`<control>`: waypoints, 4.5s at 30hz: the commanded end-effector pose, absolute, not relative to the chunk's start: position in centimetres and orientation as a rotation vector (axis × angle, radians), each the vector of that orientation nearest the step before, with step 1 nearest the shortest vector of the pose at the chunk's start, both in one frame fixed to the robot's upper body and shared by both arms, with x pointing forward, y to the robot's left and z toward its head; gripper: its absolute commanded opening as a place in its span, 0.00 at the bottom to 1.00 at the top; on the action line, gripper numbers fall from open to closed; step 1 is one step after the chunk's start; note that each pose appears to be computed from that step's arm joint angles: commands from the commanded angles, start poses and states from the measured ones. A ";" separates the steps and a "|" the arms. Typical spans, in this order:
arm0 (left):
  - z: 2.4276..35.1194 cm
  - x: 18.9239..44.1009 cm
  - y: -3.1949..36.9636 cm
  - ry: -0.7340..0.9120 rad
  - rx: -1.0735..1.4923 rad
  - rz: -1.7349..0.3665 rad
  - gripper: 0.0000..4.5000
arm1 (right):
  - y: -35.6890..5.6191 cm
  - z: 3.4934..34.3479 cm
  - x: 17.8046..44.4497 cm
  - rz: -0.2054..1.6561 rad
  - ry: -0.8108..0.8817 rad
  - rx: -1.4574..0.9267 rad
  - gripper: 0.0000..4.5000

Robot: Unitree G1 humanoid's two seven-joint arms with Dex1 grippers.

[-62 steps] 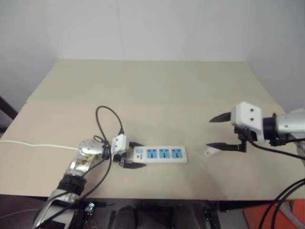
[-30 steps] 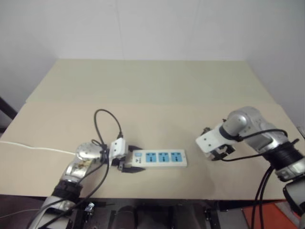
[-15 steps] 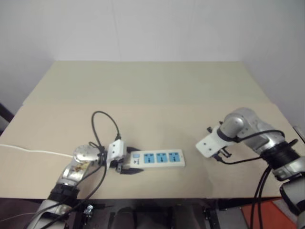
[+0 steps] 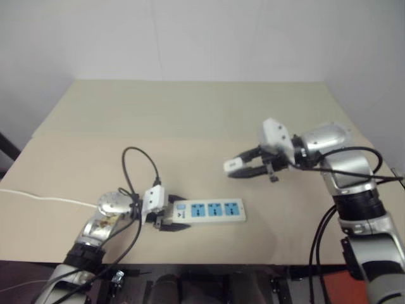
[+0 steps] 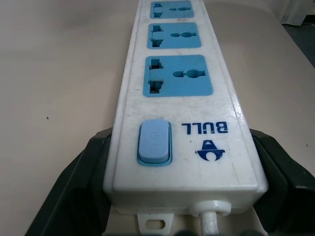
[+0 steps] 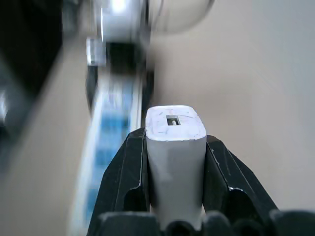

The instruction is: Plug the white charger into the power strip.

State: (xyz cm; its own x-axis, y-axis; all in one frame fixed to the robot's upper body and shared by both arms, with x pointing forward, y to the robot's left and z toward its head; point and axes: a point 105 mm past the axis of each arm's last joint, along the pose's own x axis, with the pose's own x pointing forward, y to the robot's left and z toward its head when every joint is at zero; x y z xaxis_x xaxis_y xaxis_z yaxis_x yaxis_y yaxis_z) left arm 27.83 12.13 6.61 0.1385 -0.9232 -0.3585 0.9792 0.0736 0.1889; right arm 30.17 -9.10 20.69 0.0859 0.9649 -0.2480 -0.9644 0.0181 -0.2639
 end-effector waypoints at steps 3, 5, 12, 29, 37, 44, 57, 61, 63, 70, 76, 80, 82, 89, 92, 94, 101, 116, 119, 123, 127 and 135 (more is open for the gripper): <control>6.3 28.3 12.9 0.203 0.455 -1.428 0.74 | -7.0 18.9 29.2 1.422 -0.077 -0.240 0.25; 6.4 28.5 13.1 0.205 0.462 -1.429 0.74 | -6.2 17.7 29.1 1.405 -0.092 -0.245 0.25; 6.6 28.6 13.6 0.213 0.475 -1.433 0.74 | -3.5 15.3 28.4 1.438 -0.148 -0.149 0.25; 6.5 28.6 13.6 0.220 0.476 -1.440 0.74 | -1.5 12.9 29.1 1.461 -0.101 -0.138 0.25; 6.5 28.6 13.4 0.217 0.473 -1.445 0.74 | -0.7 13.1 29.2 1.469 -0.102 -0.113 0.25; 6.6 28.6 13.4 0.217 0.474 -1.447 0.74 | 0.0 12.6 28.8 1.479 -0.093 -0.101 0.25; 6.6 28.7 13.5 0.219 0.477 -1.445 0.74 | -0.9 11.7 29.8 1.438 -0.059 -0.107 0.25; 6.7 28.7 13.5 0.219 0.478 -1.447 0.74 | -1.2 12.1 30.1 1.432 -0.070 -0.110 0.25; 6.7 28.7 13.5 0.218 0.478 -1.447 0.74 | -1.4 12.2 30.1 1.431 -0.073 -0.112 0.25; 6.7 28.9 13.4 0.216 0.481 -1.447 0.74 | -1.7 11.5 29.7 1.434 -0.054 -0.119 0.25; 6.7 28.9 13.6 0.218 0.482 -1.445 0.74 | -2.4 10.1 29.4 1.437 -0.014 -0.158 0.25; 6.7 28.9 13.7 0.220 0.484 -1.443 0.74 | -2.4 9.5 28.9 1.451 0.001 -0.170 0.25; 6.7 28.9 13.7 0.219 0.484 -1.442 0.74 | -2.4 9.4 28.8 1.449 0.005 -0.167 0.25; 6.7 28.9 13.8 0.220 0.485 -1.438 0.74 | -4.6 7.4 29.2 1.401 0.090 -0.209 0.25; 6.7 29.0 13.8 0.220 0.486 -1.431 0.74 | -5.3 6.6 29.3 1.386 0.129 -0.218 0.25; 6.7 29.0 13.9 0.220 0.486 -1.426 0.74 | -5.6 6.1 29.3 1.379 0.142 -0.227 0.25; 6.6 29.0 13.9 0.221 0.487 -1.426 0.74 | -5.6 5.8 29.5 1.386 0.167 -0.238 0.25; 6.8 28.9 13.9 0.220 0.484 -1.420 0.74 | -2.9 5.7 29.6 1.427 0.160 -0.202 0.25; 6.8 28.8 14.1 0.222 0.483 -1.416 0.74 | -3.9 5.2 29.5 1.416 0.180 -0.205 0.25; 6.8 28.8 14.3 0.224 0.484 -1.408 0.74 | -5.3 4.5 29.2 1.400 0.210 -0.213 0.25; 6.8 28.9 14.3 0.225 0.485 -1.406 0.74 | -6.0 4.1 29.1 1.389 0.232 -0.219 0.25; 6.9 29.0 14.6 0.227 0.491 -1.401 0.74 | -7.2 3.3 29.0 1.367 0.269 -0.241 0.25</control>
